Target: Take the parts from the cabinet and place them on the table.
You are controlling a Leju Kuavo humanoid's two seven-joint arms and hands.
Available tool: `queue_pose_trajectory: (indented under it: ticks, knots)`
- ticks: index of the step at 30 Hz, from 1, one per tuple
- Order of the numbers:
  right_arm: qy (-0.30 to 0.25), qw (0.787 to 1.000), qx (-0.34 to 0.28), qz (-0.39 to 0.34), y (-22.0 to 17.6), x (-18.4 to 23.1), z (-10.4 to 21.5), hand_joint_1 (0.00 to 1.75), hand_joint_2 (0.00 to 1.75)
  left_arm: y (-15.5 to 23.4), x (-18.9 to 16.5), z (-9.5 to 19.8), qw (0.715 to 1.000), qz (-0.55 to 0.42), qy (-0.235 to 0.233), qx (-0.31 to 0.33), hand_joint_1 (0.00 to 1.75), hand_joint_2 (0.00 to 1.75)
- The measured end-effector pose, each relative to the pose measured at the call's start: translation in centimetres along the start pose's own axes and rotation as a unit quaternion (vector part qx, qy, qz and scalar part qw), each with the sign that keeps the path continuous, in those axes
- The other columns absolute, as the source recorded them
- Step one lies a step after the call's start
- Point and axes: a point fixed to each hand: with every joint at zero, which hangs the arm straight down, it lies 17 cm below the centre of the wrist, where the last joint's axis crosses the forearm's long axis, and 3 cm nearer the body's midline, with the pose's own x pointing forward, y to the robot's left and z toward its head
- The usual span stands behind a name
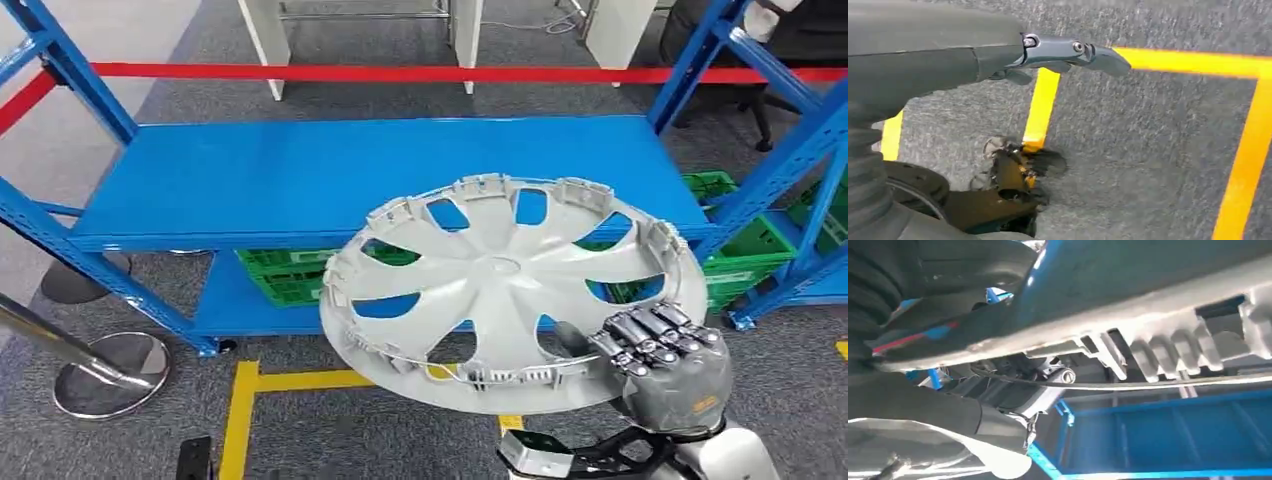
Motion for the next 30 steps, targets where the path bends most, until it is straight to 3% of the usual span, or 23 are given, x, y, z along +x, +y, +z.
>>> queue_pose_trajectory:
  ticks: [30]
  knots:
    - [0.026,1.0,0.012,-0.009,0.66,-0.39,0.8,1.75,1.75,-0.15,0.36,-0.11,1.0,-0.003,-0.003,-0.003,0.0,1.75]
